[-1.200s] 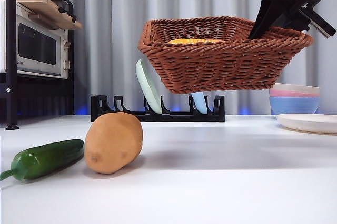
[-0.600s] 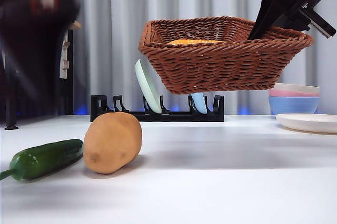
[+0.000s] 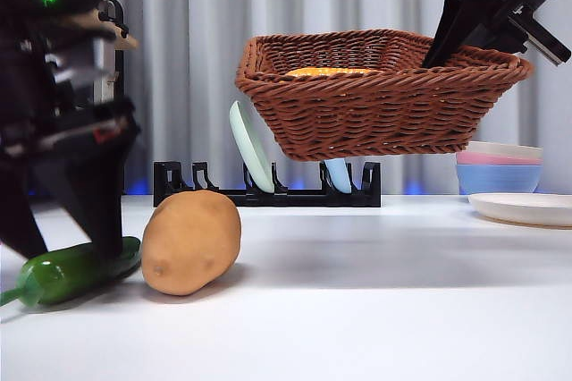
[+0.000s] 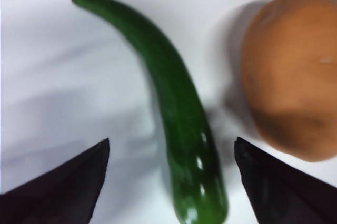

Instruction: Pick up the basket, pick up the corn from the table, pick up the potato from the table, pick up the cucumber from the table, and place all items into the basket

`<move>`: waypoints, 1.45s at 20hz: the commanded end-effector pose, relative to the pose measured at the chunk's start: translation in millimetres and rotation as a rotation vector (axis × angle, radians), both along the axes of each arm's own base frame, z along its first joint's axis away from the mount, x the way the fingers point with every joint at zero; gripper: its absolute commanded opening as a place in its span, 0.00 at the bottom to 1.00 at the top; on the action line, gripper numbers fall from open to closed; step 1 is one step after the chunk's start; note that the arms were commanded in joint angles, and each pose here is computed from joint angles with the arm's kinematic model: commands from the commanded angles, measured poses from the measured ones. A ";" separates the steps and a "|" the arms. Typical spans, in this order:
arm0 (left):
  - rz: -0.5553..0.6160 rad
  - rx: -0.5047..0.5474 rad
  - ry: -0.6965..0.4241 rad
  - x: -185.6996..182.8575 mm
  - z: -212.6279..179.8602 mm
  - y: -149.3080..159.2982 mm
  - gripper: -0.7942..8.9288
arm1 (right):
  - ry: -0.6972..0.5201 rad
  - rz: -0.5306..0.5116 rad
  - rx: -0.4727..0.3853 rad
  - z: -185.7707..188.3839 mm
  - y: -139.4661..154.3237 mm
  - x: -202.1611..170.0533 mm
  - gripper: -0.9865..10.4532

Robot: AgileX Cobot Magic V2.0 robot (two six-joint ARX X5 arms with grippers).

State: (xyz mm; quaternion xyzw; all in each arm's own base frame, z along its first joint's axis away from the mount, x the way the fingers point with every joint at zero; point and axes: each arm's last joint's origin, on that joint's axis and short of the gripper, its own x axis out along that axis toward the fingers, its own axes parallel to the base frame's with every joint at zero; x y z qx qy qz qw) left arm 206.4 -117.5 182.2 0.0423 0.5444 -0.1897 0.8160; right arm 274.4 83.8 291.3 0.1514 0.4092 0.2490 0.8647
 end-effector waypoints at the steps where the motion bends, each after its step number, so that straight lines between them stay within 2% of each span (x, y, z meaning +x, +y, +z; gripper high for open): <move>1: -0.026 0.020 0.034 6.1 -14.3 -0.6 0.49 | -0.016 -0.001 0.020 3.6 0.2 -0.6 0.08; 2: -0.027 0.023 0.043 8.0 -18.4 -1.7 0.49 | -0.016 -0.001 0.020 3.6 0.2 -0.6 0.08; 3: -0.029 0.030 0.051 9.5 -22.1 -2.4 0.40 | -0.016 -0.001 0.020 3.6 0.2 -0.6 0.08; 4: -0.042 0.040 0.054 9.7 -23.8 -2.5 0.26 | -0.016 -0.001 0.020 3.5 0.2 -0.6 0.08; 5: -0.062 0.049 0.054 9.3 -24.0 -2.4 0.06 | -0.016 -0.001 0.020 3.5 0.2 -0.6 0.08; 10: -0.112 0.107 0.060 -4.6 -3.1 6.4 0.07 | -0.016 -0.001 0.020 3.5 0.2 -0.6 0.08; 13: -0.107 0.061 -0.034 -25.8 43.0 17.8 0.07 | -0.016 -0.001 0.020 3.5 0.2 -0.6 0.08; 16: -0.048 -0.076 -0.249 -48.4 106.9 29.9 0.07 | -0.017 -0.001 0.020 3.6 0.3 -0.6 0.08; 18: 0.003 -0.228 -0.408 -58.5 148.9 34.3 0.07 | -0.017 0.001 0.020 3.6 0.8 -0.8 0.08; 19: -0.018 -0.294 -0.463 -60.6 164.0 32.9 0.07 | -0.016 0.002 0.021 3.6 1.1 -0.8 0.08; 21: -0.084 -0.407 -0.548 -61.4 188.4 24.2 0.07 | -0.016 0.010 0.021 3.6 3.3 -1.6 0.08; 23: -0.129 -0.472 -0.609 -55.4 197.1 8.5 0.07 | -0.014 0.018 0.022 3.5 6.0 -2.5 0.08; 26: -0.142 -0.470 -0.651 -35.1 189.6 -24.5 0.07 | -0.014 0.052 0.022 3.6 15.4 -5.7 0.08; 29: -0.186 -0.444 -0.598 -12.4 168.7 -61.1 0.07 | -0.015 0.084 0.020 3.5 24.3 -9.1 0.08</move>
